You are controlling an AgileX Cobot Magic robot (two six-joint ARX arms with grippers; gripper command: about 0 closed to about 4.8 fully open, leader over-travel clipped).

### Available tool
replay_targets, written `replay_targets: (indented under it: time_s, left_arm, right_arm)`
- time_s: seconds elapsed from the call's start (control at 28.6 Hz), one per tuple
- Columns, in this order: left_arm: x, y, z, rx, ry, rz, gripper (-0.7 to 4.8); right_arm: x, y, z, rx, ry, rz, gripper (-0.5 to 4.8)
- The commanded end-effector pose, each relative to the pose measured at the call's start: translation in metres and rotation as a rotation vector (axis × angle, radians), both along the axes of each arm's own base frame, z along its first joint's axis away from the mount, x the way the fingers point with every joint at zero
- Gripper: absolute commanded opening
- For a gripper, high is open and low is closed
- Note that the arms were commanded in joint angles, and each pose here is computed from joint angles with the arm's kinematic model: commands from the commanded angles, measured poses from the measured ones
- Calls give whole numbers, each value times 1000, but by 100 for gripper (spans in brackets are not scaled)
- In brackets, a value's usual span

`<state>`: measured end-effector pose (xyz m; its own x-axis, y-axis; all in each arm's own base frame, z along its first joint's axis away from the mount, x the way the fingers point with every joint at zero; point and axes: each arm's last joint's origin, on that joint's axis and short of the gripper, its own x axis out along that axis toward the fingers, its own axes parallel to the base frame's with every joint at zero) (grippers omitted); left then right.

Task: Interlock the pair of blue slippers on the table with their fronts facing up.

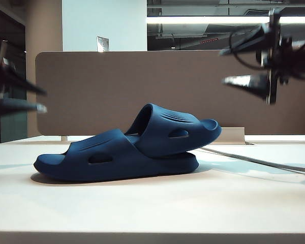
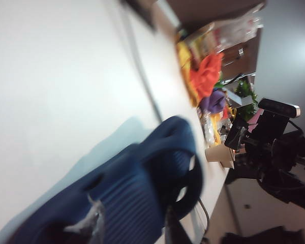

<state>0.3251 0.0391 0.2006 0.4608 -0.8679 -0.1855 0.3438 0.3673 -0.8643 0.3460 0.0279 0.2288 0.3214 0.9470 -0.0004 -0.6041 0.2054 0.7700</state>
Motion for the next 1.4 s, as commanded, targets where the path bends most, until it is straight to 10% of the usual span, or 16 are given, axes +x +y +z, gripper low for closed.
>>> replay_targets:
  time_s: [0.03,0.66,1.4]
  left_arm:
    - [-9,0,35,16,-135,-1,153]
    - [-153,-28,208,54,-778,207,151]
    - [-277,-50,229,98,-1009,442,42]
  right_arm:
    - [-10,0,30,17,-108,-17,310]
    - [-126,-1,161,55,-448,-90,306]
    - [-247,-13,138,-333,-442,-537,260]
